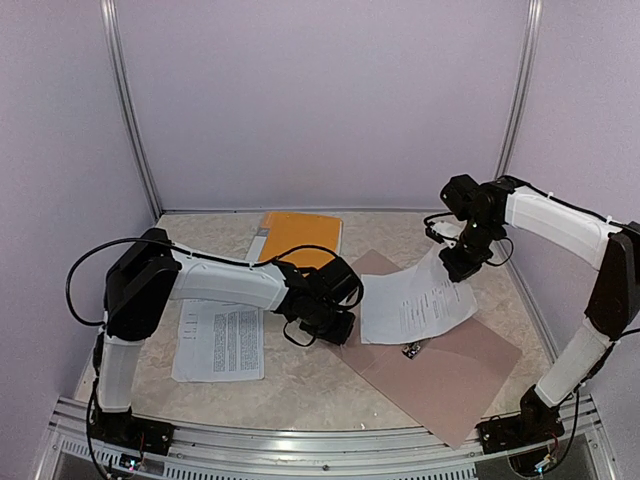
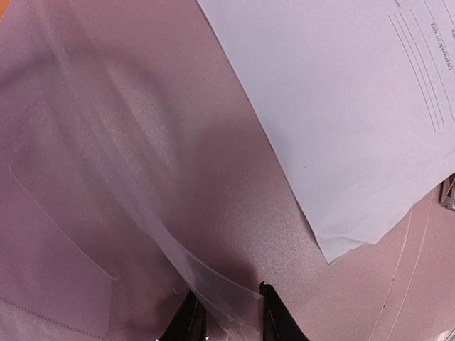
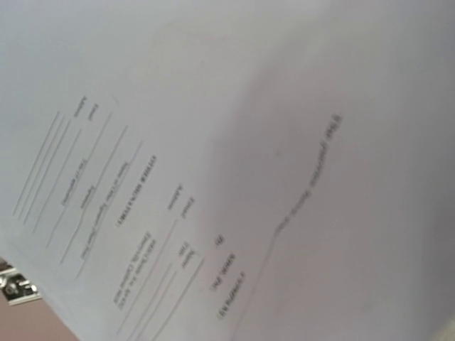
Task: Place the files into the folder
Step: Hold the form pockets on the folder, then insert the folder to form pockets on the folder.
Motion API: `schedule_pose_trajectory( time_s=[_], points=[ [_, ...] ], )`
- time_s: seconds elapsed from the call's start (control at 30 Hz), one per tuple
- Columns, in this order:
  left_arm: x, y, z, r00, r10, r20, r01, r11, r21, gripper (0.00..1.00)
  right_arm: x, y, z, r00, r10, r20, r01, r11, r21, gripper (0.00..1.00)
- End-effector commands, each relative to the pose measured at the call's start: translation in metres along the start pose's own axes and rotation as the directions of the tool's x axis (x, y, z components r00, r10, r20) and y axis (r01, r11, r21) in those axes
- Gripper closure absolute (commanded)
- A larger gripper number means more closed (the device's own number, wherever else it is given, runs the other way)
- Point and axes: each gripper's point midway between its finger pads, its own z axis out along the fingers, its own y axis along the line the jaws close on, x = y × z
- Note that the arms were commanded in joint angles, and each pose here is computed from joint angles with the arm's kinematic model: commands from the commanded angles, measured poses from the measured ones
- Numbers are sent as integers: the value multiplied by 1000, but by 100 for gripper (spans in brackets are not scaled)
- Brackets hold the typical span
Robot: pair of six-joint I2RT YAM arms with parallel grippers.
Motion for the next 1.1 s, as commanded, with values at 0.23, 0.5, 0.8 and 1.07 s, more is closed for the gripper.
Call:
schedule_pose_trajectory(
  time_s=[0.23, 0.5, 0.8, 1.07],
  points=[
    [50, 7, 17, 981, -19, -191, 27, 999, 43, 76, -11, 33, -11, 1000, -14, 25, 15, 999, -52, 100],
    [50, 6, 16, 982, -17, -186, 27, 998, 51, 76, -11, 44, -17, 1000, 5, 28, -4, 999, -43, 100],
    [47, 4, 13, 984, -20, -176, 30, 998, 56, 76, -12, 50, -27, 987, 129, 100, -122, 989, -78, 100],
    [48, 3, 12, 985, -14, -173, 25, 998, 63, 76, -15, 57, -51, 936, 261, 237, -220, 958, -185, 100]
  ],
)
